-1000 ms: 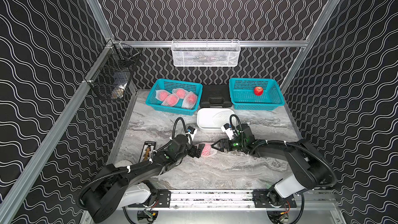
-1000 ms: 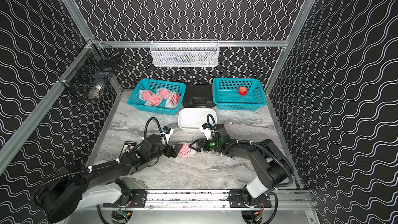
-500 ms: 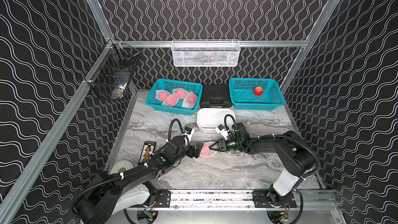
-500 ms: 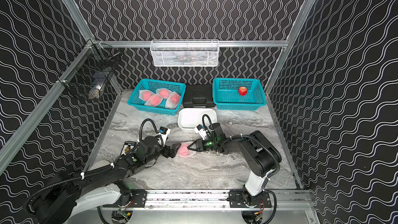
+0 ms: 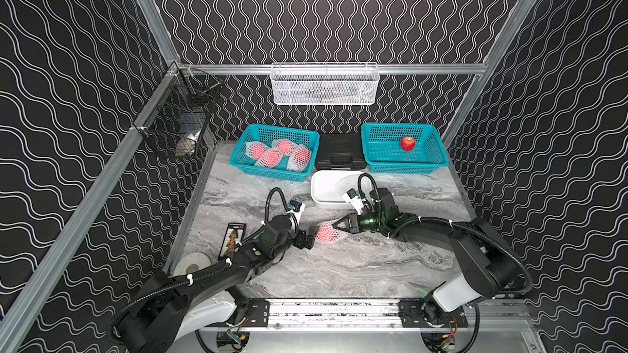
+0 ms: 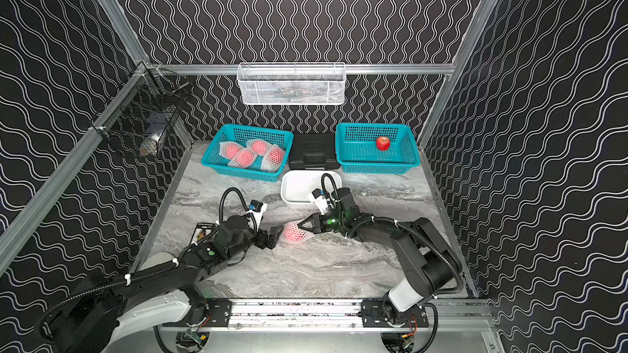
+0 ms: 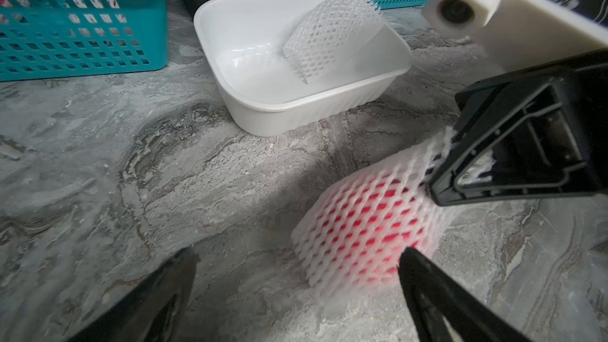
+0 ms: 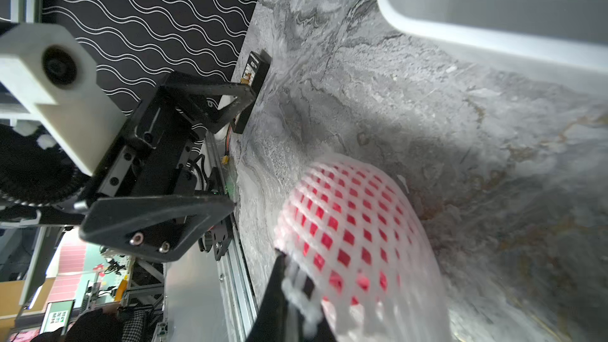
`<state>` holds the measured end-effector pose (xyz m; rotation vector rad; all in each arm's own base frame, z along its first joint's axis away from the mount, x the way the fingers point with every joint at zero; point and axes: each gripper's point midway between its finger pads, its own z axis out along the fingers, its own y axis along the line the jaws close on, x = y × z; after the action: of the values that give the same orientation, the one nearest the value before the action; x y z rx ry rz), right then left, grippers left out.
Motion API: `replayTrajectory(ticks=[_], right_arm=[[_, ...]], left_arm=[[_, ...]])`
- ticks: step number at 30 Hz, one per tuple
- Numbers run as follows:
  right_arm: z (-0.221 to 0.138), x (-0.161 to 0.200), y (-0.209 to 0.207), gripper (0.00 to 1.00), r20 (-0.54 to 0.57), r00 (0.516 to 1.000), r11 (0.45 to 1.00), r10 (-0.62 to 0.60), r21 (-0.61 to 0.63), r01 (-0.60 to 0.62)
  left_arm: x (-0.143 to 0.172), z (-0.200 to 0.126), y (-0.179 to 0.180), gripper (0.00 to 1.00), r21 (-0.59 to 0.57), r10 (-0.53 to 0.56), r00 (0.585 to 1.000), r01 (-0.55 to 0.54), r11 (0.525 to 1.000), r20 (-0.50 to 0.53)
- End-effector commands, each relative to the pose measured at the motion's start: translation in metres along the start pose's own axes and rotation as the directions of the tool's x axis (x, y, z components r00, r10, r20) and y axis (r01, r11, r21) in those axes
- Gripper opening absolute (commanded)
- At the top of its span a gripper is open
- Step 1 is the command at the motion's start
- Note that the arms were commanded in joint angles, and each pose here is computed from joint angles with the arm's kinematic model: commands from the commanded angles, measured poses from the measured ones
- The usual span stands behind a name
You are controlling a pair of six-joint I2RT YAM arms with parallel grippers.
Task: Remove foam nets from apples
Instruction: Remove the foam net from the apple.
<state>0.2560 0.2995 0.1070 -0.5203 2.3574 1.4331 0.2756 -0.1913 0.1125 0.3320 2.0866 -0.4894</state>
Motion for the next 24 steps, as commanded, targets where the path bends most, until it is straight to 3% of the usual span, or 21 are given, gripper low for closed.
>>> replayTrajectory(ticks=[1, 4, 9, 15, 22, 24], right_arm=[[-0.005, 0.005, -0.011, 0.01, -0.046, 0.999, 0.991, 0.003, 0.137, 0.003], [-0.010, 0.005, -0.008, 0.00, -0.102, 0.994, 0.959, -0.038, 0.277, 0.065], [-0.016, 0.007, -0.021, 0.00, -0.260, 0.965, 0.814, -0.034, 0.552, 0.178], [-0.004, 0.009, -0.027, 0.00, -0.426, 0.905, 0.663, -0.021, 0.671, 0.331], [0.013, -0.002, -0.008, 0.00, -0.431, 0.900, 0.690, -0.066, 0.631, 0.353], [0.014, -0.008, -0.003, 0.07, -0.423, 0.903, 0.693, -0.080, 0.627, 0.355]], left_arm=[[-0.004, -0.001, 0.004, 0.99, -0.023, -0.005, 1.000, 0.005, 1.000, 0.012], [-0.005, -0.002, 0.007, 0.99, -0.045, -0.002, 1.000, 0.002, 0.999, 0.002], [0.001, -0.001, 0.010, 0.99, -0.057, 0.002, 1.000, -0.002, 0.998, -0.007], [0.002, 0.000, 0.010, 0.99, -0.058, 0.007, 1.000, -0.008, 0.998, -0.012], [0.002, -0.001, 0.011, 0.99, -0.061, 0.008, 1.000, -0.009, 0.998, -0.013], [0.002, -0.001, 0.011, 0.99, -0.062, 0.007, 1.000, -0.008, 0.998, -0.009]])
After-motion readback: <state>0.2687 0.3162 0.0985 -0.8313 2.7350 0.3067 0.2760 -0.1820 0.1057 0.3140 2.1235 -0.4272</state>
